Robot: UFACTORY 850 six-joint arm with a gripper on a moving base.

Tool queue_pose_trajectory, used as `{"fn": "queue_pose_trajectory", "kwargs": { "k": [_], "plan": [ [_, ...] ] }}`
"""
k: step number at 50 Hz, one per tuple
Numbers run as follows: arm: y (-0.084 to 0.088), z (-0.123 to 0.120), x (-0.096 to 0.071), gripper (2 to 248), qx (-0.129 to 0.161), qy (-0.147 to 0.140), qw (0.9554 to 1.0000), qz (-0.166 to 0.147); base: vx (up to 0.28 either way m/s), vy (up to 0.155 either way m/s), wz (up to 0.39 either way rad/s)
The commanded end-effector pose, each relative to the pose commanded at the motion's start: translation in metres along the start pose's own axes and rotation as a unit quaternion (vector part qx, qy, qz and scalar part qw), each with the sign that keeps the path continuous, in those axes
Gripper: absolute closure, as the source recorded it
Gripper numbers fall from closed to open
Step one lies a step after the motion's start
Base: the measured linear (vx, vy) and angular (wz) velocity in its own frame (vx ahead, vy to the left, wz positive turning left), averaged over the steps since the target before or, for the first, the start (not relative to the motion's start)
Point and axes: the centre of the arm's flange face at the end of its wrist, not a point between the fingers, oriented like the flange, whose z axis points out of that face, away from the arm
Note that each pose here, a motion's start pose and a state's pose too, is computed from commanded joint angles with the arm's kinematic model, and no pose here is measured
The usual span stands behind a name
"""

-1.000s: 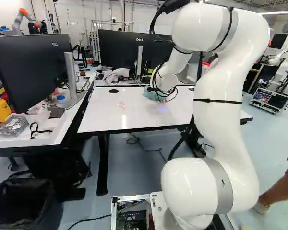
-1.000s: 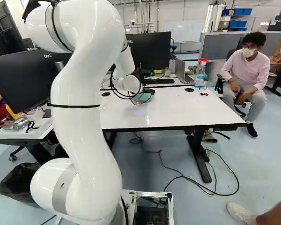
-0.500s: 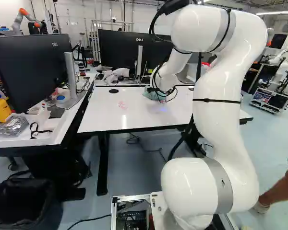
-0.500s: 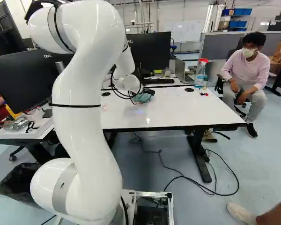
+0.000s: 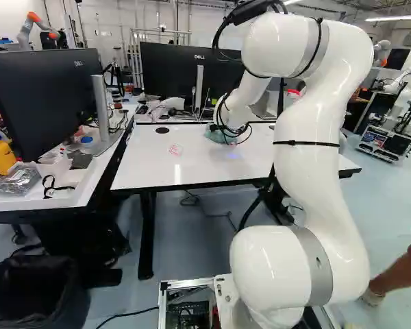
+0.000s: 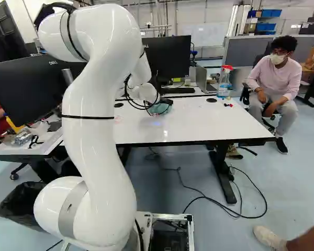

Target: Clean the table with the green towel

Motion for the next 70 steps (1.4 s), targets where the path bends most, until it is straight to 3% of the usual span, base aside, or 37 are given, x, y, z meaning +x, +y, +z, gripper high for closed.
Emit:
{"fn": "queue_pose_trajectory", "kwargs": {
  "k": [25,26,31,32,36,37,41,42,46,47,52,53,70],
  "plan": [
    [-0.0002,0.0022,-0.0001,5,0.000,-0.007,1.0000,0.000,0.000,0.000,0.000],
    [-0.0002,0.0022,-0.0001,41,0.000,-0.007,1.0000,0.000,0.000,0.000,0.000],
    [-0.0002,0.0022,-0.0001,41,0.000,-0.007,1.0000,0.000,0.000,0.000,0.000],
    [-0.0002,0.0022,-0.0001,78,0.000,-0.007,1.0000,0.000,0.000,0.000,0.000],
    [-0.0002,0.0022,-0.0001,78,0.000,-0.007,1.0000,0.000,0.000,0.000,0.000],
    [-0.0002,0.0022,-0.0001,117,0.000,-0.007,1.0000,0.000,0.000,0.000,0.000],
    [-0.0002,0.0022,-0.0001,117,0.000,-0.007,1.0000,0.000,0.000,0.000,0.000],
    [-0.0002,0.0022,-0.0001,155,0.000,-0.007,1.0000,0.000,0.000,0.000,0.000],
    [-0.0002,0.0022,-0.0001,155,0.000,-0.007,1.0000,0.000,0.000,0.000,0.000],
    [-0.0002,0.0022,-0.0001,187,0.000,-0.007,1.0000,0.000,0.000,0.000,0.000],
    [-0.0002,0.0022,-0.0001,187,0.000,-0.007,1.0000,0.000,0.000,0.000,0.000],
    [-0.0002,0.0022,-0.0001,199,0.000,-0.007,1.0000,0.000,0.000,0.000,0.000],
    [-0.0006,-0.0036,0.0055,199,0.000,-0.001,1.0000,0.000,0.000,0.000,0.000]
  ]
}}
